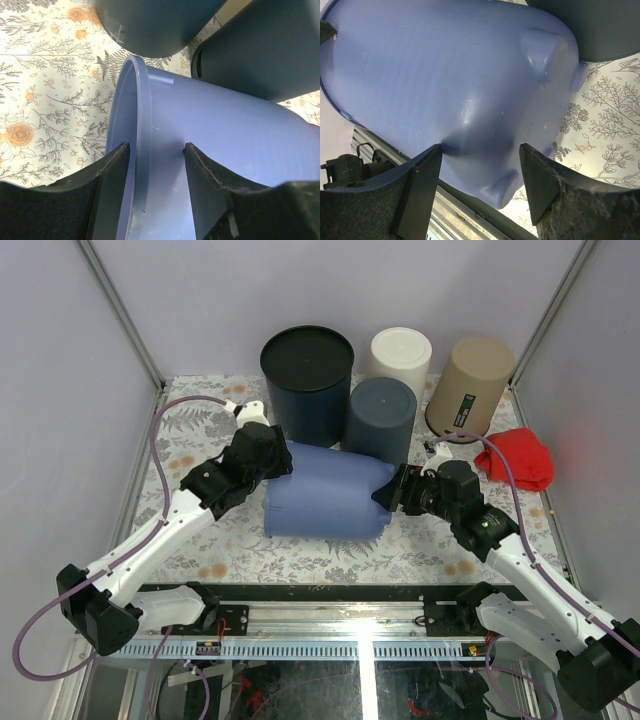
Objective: Turn the large container upside down
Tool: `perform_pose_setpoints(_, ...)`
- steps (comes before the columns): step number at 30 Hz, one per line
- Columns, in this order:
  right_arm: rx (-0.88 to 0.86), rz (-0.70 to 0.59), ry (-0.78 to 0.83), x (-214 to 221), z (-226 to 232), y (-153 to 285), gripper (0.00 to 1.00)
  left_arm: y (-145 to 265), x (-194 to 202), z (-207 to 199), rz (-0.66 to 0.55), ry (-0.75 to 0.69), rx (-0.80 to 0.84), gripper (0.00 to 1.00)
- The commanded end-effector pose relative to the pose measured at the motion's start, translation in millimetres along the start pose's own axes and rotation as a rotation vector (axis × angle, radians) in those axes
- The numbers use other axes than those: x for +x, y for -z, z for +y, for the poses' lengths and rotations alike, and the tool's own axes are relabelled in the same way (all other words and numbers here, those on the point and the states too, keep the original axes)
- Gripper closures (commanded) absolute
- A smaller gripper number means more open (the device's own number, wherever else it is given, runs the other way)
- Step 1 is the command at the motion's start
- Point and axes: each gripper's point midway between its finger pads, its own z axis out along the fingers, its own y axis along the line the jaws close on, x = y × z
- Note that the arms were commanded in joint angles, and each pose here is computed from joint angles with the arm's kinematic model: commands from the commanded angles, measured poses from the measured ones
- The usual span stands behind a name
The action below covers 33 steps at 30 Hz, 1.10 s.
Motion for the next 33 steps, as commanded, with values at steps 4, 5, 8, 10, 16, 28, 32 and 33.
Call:
perform_pose_setpoints(4,-0.037,-0.027,-0.004,-6,6,-5,0.3,17,-17,15,-0.12,-0.058,-0.122,0.63)
perform_pose_setpoints(5,-0.037,-0.029,-0.005,-6,6,-6,0.3,18,-16,16,-0.124,-0.063,-0.128,0.63)
perform_pose_setpoints(8,-0.043,-0.019,-0.01,-4,6,-8,0.3,18,-14,21,-0.143,-0.07,-0.161,0.62)
perform_pose_setpoints(10,-0.047,-0.013,-0.011,-4,7,-9,0.3,15,-10,23,-0.14,-0.073,-0.167,0.62)
perform_pose_setpoints(16,-0.048,-0.011,0.0,-4,7,-8,0.31,6,3,30,-0.139,-0.077,-0.194,0.61)
perform_pose_setpoints(28,-0.09,-0.007,-0.004,-1,10,-18,0.31,-1,16,39,-0.171,-0.044,-0.203,0.94)
perform_pose_setpoints(32,-0.114,-0.02,0.002,-2,13,-22,0.31,-1,20,40,-0.166,-0.026,-0.198,1.0)
perform_pose_setpoints(33,-0.125,-0.021,0.004,-2,14,-22,0.31,-2,22,40,-0.164,-0.02,-0.198,1.0)
